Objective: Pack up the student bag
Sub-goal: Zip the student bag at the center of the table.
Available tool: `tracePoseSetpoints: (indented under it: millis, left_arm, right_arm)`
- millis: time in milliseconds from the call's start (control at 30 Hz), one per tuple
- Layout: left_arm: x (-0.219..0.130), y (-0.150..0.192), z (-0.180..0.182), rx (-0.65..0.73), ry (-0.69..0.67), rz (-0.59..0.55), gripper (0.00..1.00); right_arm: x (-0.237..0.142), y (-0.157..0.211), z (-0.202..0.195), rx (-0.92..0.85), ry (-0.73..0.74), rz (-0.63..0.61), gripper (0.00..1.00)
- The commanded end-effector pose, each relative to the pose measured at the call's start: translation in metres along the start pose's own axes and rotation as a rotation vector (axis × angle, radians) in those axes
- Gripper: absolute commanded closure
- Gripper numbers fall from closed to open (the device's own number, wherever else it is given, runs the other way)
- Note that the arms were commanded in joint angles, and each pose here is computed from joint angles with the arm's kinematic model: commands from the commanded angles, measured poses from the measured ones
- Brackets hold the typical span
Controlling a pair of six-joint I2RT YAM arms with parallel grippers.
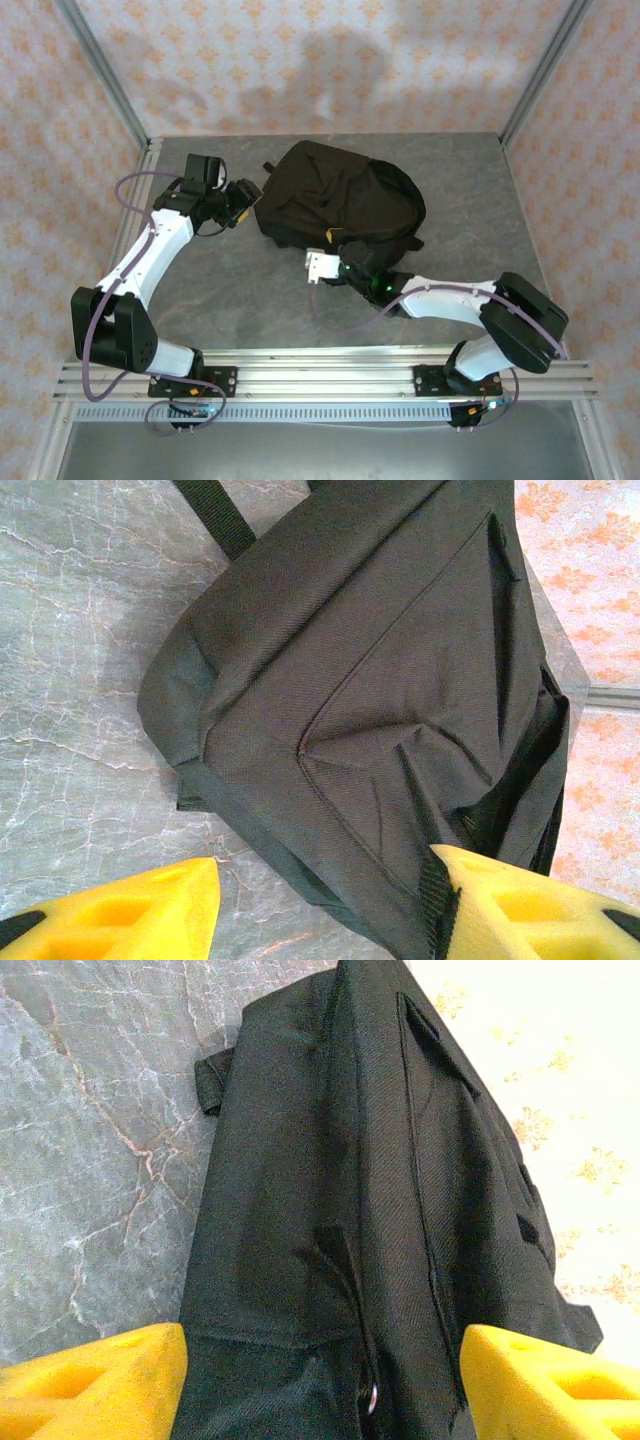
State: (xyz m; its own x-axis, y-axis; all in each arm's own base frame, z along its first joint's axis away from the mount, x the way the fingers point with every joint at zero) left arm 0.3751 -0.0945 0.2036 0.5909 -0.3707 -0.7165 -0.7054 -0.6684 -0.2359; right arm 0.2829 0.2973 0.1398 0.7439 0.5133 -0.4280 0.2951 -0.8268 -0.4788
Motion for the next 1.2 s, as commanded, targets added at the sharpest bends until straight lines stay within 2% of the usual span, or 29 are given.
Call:
tracePoseSetpoints:
  millis: [0,167,267,367,533,667,833,1000,1167]
  left_arm:
    - [0.003,-0.001,-0.004,-0.004,0.023,0.007,0.44]
    - [0.006,-0.001,-0.004,-0.010,0.025,0.013,0.44]
    - [0.007,-0.002,-0.004,-0.013,0.023,0.012,0.45]
    - [0.008,-0.001,-0.002,-0.018,0.017,0.015,0.45]
    - [0.008,0.001,0.000,-0.024,0.000,0.011,0.45]
    - [0.005,0.010,-0.004,-0.016,-0.025,0.015,0.45]
    - [0.009,0.047,-0.022,0.030,-0.029,0.046,0.39]
    - [0.023,0.086,-0.023,-0.012,-0.023,0.083,0.29]
    - [0.040,0.099,-0.016,-0.049,-0.042,0.080,0.28]
  right_arm:
    - [0.006,-0.018,-0.020,0.015,0.060,-0.054,0.30]
    - [0.014,-0.015,-0.021,0.013,0.066,-0.032,0.36]
    - [0.018,-0.013,-0.022,0.027,0.070,-0.027,0.44]
    - [0.020,-0.012,-0.021,0.032,0.060,-0.014,0.62]
    - [0.011,-0.012,-0.024,0.080,0.062,-0.020,0.99]
    - [-0.006,-0.014,-0.032,0.191,0.078,-0.045,1.00]
    - [-0.019,-0.009,-0.030,0.340,0.069,-0.058,1.00]
    - [-0.025,-0.001,-0.024,0.433,0.078,-0.069,1.00]
    - [-0.026,0.005,-0.018,0.477,0.081,-0.078,1.00]
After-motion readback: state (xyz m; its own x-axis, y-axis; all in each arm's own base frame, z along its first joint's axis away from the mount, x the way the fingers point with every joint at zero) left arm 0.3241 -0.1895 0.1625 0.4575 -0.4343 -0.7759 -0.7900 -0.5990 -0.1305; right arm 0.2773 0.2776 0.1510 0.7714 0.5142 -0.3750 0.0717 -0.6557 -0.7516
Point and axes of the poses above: each hand's point on the last joint's axis, 136 mm out from that joint toward the fingers, its own x axis out along the fingers, its own z axis along the line the jaws close on, y = z × x, the point moved 1 cm from there along -x, back along the fingers, and after that the axes turned 2 degrees about x, right-handed, at the moved point
